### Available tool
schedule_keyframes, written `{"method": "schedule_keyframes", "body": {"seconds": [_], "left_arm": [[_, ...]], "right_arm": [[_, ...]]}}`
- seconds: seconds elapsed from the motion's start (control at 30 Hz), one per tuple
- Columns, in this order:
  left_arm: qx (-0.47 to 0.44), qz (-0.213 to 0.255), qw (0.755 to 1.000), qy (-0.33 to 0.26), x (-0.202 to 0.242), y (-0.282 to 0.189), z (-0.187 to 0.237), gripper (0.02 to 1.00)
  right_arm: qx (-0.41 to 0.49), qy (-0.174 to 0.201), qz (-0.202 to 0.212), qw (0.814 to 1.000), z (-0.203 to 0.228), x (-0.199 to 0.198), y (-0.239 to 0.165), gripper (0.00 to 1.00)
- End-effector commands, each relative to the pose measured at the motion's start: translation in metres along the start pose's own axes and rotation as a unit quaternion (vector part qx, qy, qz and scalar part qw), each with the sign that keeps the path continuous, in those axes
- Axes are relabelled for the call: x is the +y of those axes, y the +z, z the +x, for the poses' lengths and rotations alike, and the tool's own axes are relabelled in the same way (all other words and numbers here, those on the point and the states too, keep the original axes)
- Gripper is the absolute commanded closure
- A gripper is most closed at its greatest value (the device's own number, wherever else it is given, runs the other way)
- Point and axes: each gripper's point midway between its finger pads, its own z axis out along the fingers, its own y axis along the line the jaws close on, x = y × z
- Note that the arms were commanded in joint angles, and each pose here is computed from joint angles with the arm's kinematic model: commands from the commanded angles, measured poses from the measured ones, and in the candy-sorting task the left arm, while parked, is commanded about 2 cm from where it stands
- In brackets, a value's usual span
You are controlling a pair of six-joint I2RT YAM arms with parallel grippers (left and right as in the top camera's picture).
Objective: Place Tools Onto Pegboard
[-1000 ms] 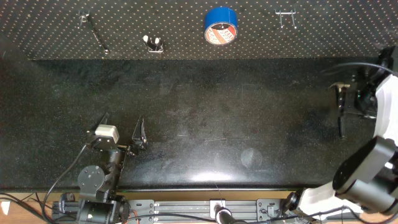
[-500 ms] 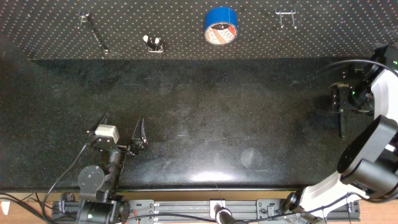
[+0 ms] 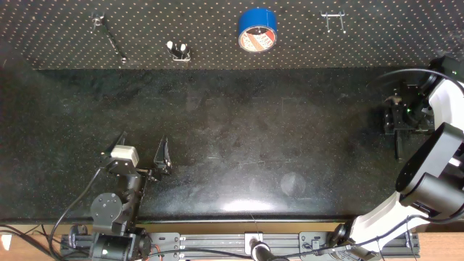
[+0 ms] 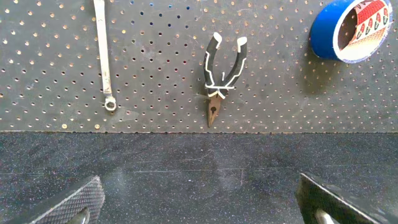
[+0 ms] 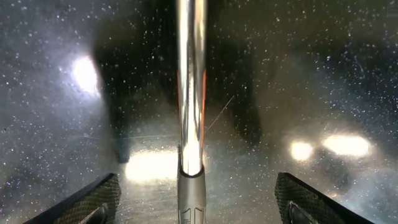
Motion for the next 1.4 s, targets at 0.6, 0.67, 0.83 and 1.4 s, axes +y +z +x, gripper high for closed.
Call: {"method": "schedule_keyframes", "body": {"seconds": [0.6, 0.67, 0.83, 1.4], "left_arm": [[-0.002, -0.005, 1.0, 0.007, 0.002, -0.001, -0.001, 0.025], [-0.002, -0.005, 1.0, 0.007, 0.002, -0.001, -0.001, 0.025], [-0.002, -0.005, 1.0, 0.007, 0.002, -0.001, -0.001, 0.027], [-0.002, -0.005, 1.0, 0.007, 0.002, -0.001, -0.001, 0.025]], "right_arm": [[0.03, -0.017, -0.012, 0.999, 0.007, 0.005, 0.021, 0.154], [0.03, -0.017, -0.013, 0.999, 0.007, 0.005, 0.021, 0.15], [0.024, -0.015, -0.032, 0.999, 0.007, 0.011, 0.022, 0.159], [0.007, -0.019, -0.075, 0.997, 0.007, 0.025, 0.032, 0.159]]}}
